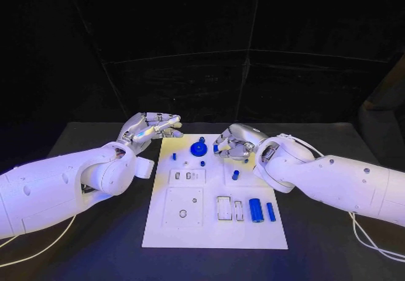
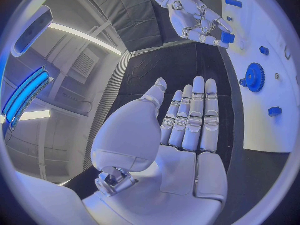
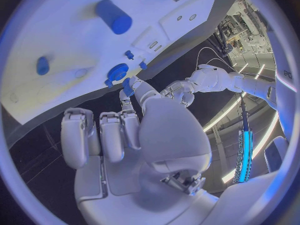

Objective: Assemble the parts on the task board

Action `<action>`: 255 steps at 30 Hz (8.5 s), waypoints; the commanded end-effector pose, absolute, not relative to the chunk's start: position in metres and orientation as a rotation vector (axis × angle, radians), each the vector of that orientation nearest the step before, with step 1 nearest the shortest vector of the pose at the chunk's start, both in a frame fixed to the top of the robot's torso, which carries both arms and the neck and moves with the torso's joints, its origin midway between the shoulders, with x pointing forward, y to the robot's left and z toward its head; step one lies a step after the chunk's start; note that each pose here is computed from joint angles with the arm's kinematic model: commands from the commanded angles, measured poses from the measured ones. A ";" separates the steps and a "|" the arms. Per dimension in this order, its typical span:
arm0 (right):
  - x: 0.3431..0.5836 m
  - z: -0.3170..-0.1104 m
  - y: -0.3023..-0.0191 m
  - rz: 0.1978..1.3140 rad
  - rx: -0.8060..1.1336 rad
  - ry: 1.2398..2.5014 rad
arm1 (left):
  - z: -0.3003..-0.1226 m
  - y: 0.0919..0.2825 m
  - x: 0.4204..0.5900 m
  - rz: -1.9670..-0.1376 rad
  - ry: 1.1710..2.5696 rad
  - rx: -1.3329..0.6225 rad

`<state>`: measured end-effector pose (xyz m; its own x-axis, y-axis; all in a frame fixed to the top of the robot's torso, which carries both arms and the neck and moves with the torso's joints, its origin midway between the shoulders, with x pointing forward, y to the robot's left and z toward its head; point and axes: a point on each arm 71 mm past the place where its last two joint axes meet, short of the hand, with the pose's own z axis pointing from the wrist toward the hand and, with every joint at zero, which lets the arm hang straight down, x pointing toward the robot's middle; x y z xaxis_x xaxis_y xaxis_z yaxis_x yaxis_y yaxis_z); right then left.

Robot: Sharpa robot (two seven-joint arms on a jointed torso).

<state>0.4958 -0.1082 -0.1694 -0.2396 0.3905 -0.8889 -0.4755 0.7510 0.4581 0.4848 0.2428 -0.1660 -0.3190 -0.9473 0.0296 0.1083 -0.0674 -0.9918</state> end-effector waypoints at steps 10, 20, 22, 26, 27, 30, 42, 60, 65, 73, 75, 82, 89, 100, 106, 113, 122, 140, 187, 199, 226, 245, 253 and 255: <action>0.483 -0.190 -0.062 0.795 -0.193 1.686 | -0.165 0.240 0.487 -1.553 1.323 -0.992; 0.472 -0.205 -0.047 0.779 -0.276 1.705 | -0.165 0.240 0.487 -1.553 1.324 -0.992; 0.471 -0.206 -0.045 0.776 -0.290 1.705 | -0.165 0.240 0.487 -1.554 1.324 -0.992; 0.470 -0.208 -0.042 0.768 -0.308 1.705 | -0.165 0.239 0.487 -1.555 1.325 -0.992; 0.470 -0.209 -0.042 0.765 -0.311 1.707 | -0.165 0.239 0.487 -1.555 1.325 -0.992; 0.470 -0.210 -0.042 0.757 -0.321 1.715 | -0.165 0.240 0.487 -1.554 1.325 -0.992; 0.469 -0.214 -0.040 0.746 -0.348 1.732 | -0.165 0.239 0.488 -1.557 1.325 -0.991; 0.469 -0.214 -0.040 0.728 -0.350 1.726 | -0.166 0.240 0.488 -1.553 1.324 -0.992; 0.469 -0.213 -0.041 0.727 -0.338 1.712 | -0.166 0.240 0.488 -1.553 1.325 -0.992; 0.469 -0.212 -0.041 0.732 -0.329 1.698 | -0.166 0.240 0.488 -1.552 1.326 -0.993; 0.469 -0.212 -0.040 0.732 -0.328 1.696 | -0.166 0.240 0.488 -1.552 1.327 -0.993; 0.469 -0.212 -0.040 0.728 -0.329 1.702 | -0.166 0.240 0.488 -1.552 1.327 -0.994; 0.468 -0.210 -0.044 0.729 -0.319 1.675 | -0.166 0.241 0.489 -1.549 1.329 -0.996; 0.447 -0.183 -0.079 0.949 -0.275 1.530 | -0.174 0.247 0.488 -1.406 1.503 -0.926; 0.451 -0.159 -0.112 1.052 -0.169 1.563 | -0.184 0.248 0.486 -1.182 1.806 -0.813; 0.469 -0.134 -0.162 1.046 0.002 1.582 | -0.189 0.244 0.484 -0.815 2.155 -0.575; 0.482 -0.129 -0.188 0.989 0.089 1.600 | -0.190 0.229 0.499 -0.534 2.261 -0.488; 0.492 -0.129 -0.201 0.879 0.099 1.637 | -0.199 0.193 0.508 -0.444 2.332 -0.417; 0.497 -0.132 -0.196 0.868 0.100 1.660 | -0.210 0.167 0.515 -0.417 2.382 -0.337; 0.498 -0.132 -0.194 0.868 0.098 1.665 | -0.210 0.163 0.515 -0.416 2.392 -0.322; 0.499 -0.133 -0.192 0.869 0.095 1.672 | -0.213 0.160 0.514 -0.386 2.412 -0.277; 0.501 -0.134 -0.193 0.862 0.096 1.681 | -0.209 0.161 0.514 -0.455 2.345 -0.304; 0.501 -0.135 -0.193 0.861 0.095 1.685 | -0.208 0.168 0.512 -0.464 2.337 -0.313; 0.501 -0.135 -0.193 0.861 0.095 1.685 | -0.207 0.171 0.511 -0.469 2.323 -0.325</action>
